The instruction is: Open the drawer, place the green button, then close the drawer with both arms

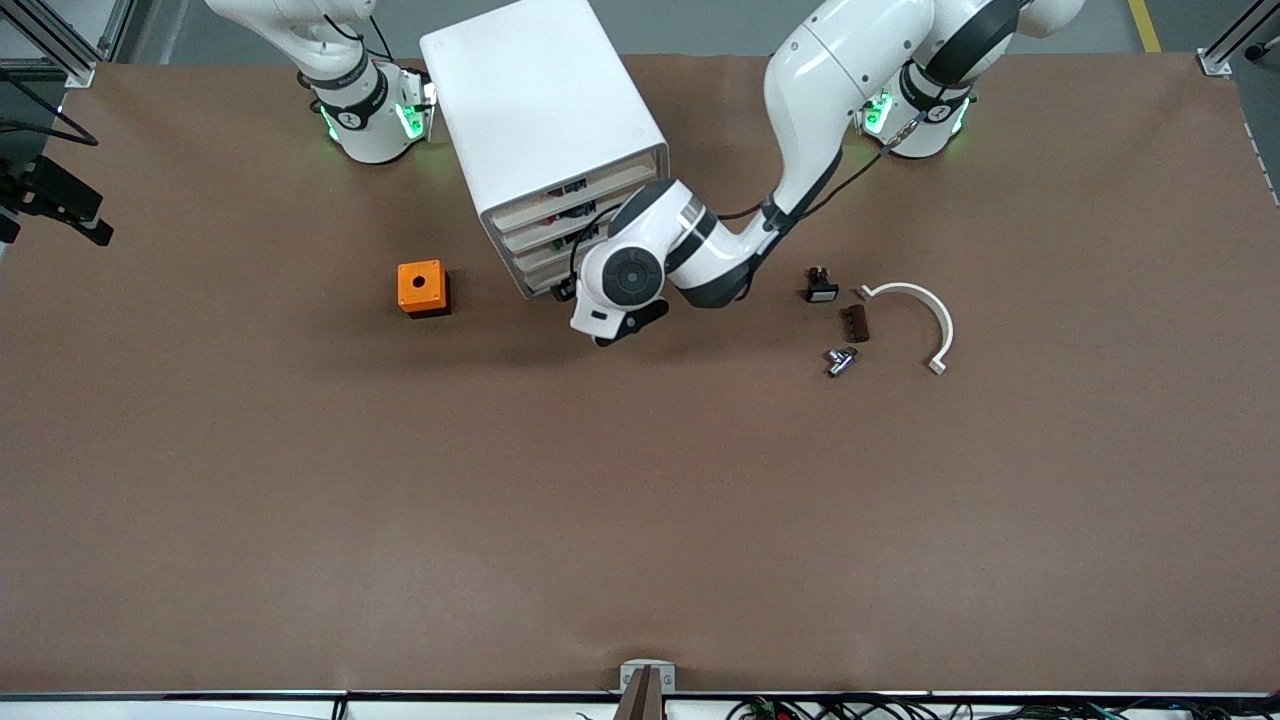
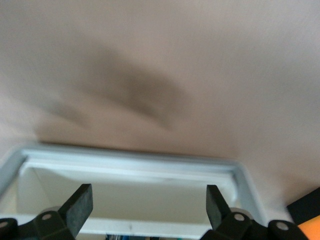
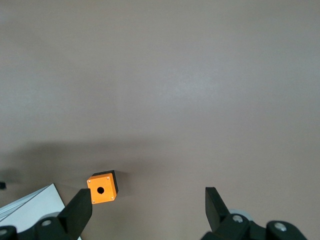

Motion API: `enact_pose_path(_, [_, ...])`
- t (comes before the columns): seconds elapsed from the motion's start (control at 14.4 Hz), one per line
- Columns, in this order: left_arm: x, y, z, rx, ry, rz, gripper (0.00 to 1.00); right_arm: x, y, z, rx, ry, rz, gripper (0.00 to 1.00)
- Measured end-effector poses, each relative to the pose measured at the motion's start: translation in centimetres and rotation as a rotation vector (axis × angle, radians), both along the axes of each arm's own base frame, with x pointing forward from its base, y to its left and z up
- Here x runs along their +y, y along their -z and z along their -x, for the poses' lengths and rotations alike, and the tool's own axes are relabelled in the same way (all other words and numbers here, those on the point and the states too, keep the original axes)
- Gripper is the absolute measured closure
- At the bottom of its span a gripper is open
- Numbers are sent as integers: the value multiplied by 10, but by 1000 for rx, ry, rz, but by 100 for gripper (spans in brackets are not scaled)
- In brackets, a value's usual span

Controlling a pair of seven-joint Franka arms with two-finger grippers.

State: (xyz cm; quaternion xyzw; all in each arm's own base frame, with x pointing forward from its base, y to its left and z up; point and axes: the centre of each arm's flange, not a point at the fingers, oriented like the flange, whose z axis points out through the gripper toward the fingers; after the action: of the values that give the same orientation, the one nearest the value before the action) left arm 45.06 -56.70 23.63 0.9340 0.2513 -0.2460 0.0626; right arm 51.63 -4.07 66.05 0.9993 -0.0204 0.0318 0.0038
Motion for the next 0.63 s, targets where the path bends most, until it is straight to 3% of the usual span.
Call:
enact_pose_path(0.35, [80, -95, -101, -161, -92, 56, 0, -1, 3, -2, 5, 1, 0, 0])
enact_pose_path(0.63, [186, -209, -143, -286, -1, -8, 0, -2, 3, -3, 5, -65, 4, 0])
